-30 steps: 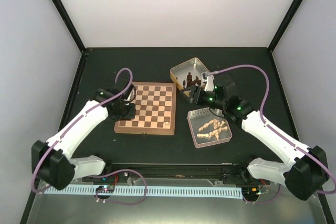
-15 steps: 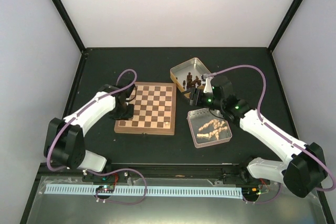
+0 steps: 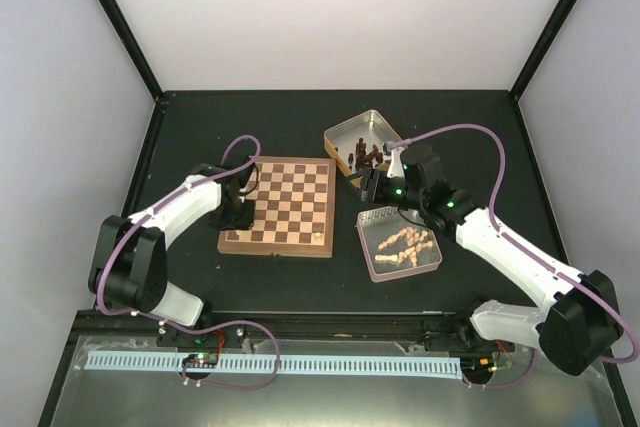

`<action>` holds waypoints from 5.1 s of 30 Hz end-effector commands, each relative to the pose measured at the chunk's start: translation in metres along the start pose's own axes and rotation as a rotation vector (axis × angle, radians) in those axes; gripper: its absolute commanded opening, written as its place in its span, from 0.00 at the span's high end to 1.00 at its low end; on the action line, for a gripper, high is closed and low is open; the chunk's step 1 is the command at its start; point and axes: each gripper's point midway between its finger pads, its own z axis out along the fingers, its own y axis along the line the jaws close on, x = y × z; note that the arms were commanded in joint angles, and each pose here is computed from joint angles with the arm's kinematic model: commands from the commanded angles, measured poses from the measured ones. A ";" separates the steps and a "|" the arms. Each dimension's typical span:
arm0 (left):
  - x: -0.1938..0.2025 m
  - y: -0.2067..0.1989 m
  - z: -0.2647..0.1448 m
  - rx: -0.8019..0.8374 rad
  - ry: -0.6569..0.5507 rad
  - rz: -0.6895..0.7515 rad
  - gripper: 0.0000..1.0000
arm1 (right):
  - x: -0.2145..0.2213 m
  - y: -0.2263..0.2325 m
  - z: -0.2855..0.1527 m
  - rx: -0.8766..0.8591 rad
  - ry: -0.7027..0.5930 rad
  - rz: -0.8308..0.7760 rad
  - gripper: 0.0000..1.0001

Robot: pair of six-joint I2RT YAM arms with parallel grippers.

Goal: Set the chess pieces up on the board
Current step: Place the chess piece on the chessboard, then pick up the chess piece from the storage box.

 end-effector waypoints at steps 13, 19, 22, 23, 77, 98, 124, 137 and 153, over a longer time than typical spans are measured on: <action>-0.009 0.012 0.003 -0.044 -0.039 -0.031 0.95 | 0.001 -0.008 0.000 0.033 -0.001 -0.016 0.35; -0.021 0.020 -0.006 -0.053 -0.117 -0.084 0.96 | -0.002 -0.007 -0.005 0.030 -0.028 -0.019 0.35; -0.024 0.018 -0.004 -0.022 -0.116 -0.090 0.96 | -0.001 -0.008 -0.005 0.032 -0.026 -0.020 0.35; -0.023 0.016 -0.002 -0.012 -0.108 -0.087 0.96 | -0.001 -0.008 -0.005 0.032 -0.026 -0.020 0.35; 0.022 -0.019 0.005 0.042 0.069 0.056 0.91 | 0.009 -0.015 0.004 0.036 0.014 0.006 0.35; 0.022 -0.052 0.002 0.155 0.082 0.117 0.87 | 0.010 -0.017 0.004 0.044 0.014 0.006 0.35; -0.039 -0.073 -0.111 0.379 -0.396 0.123 0.47 | 0.033 -0.120 -0.024 0.535 0.037 -0.063 0.38; -0.038 -0.051 -0.214 0.568 -0.971 0.105 0.26 | 0.060 -0.204 -0.035 0.856 0.189 -0.092 0.60; -0.026 -0.029 -0.224 0.532 -1.062 0.062 0.13 | 0.071 -0.209 -0.026 0.847 0.271 -0.090 0.98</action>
